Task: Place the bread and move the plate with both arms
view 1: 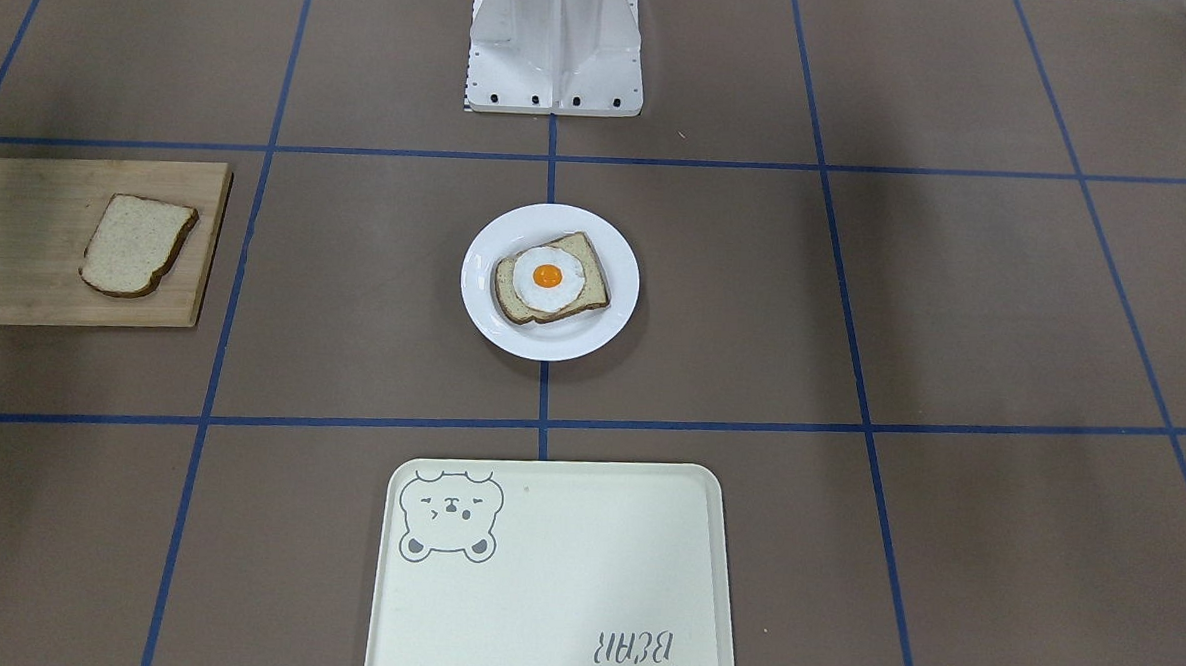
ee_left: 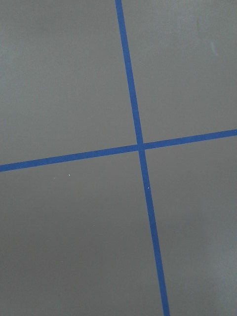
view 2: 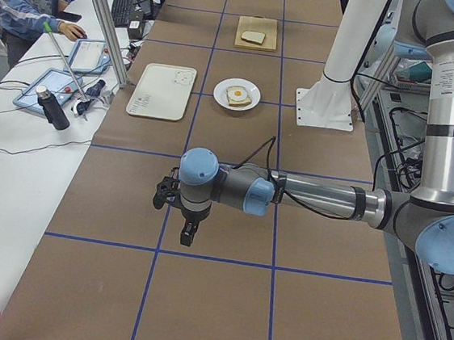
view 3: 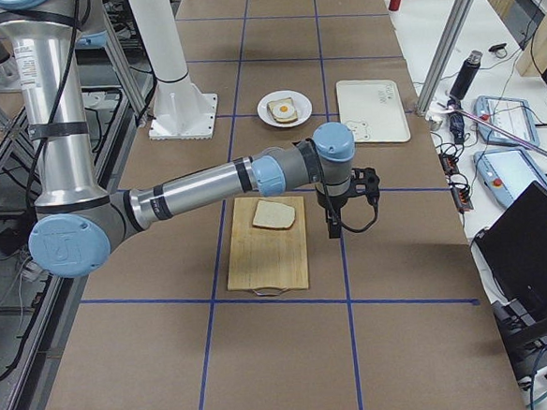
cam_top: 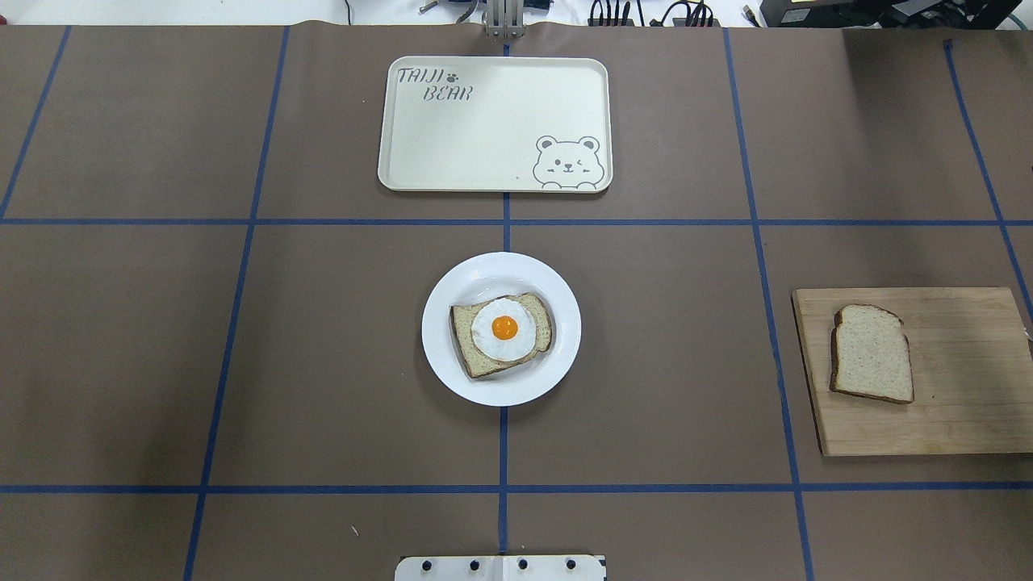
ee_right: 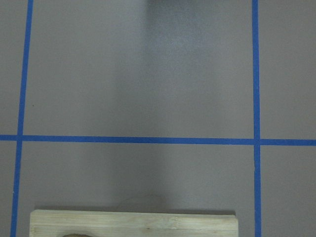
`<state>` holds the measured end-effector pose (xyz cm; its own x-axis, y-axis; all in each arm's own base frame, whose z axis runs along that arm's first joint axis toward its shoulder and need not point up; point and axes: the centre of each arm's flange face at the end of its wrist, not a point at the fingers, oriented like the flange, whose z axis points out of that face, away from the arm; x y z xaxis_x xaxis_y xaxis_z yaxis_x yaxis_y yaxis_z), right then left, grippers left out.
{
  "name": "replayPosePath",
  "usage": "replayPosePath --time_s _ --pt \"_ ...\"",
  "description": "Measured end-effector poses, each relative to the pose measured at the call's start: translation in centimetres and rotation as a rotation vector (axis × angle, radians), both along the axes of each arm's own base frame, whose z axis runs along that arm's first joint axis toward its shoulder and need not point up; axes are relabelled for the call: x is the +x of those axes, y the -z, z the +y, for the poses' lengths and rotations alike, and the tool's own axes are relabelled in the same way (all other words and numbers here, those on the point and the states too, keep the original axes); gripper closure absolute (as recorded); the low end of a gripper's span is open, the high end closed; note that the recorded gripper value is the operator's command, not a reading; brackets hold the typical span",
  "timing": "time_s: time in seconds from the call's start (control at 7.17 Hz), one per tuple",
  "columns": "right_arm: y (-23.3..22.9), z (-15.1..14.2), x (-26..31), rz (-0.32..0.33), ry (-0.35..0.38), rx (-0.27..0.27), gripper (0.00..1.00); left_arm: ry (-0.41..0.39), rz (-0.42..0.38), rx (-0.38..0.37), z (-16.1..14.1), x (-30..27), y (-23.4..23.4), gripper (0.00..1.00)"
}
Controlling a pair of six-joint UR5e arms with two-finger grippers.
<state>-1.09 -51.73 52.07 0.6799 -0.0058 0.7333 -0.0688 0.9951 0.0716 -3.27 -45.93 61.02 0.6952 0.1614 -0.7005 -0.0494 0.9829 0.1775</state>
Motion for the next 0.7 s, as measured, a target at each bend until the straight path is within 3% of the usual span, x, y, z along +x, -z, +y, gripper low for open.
replayPosePath --time_s 0.28,0.7 --pt "-0.3 0.4 -2.0 -0.018 0.040 -0.001 0.00 -0.001 0.000 0.003 -0.2 0.1 0.1 0.01" --pt "0.0 2.6 -11.5 -0.065 0.084 -0.075 0.00 0.010 0.002 -0.010 -0.4 0.2 0.1 0.01"
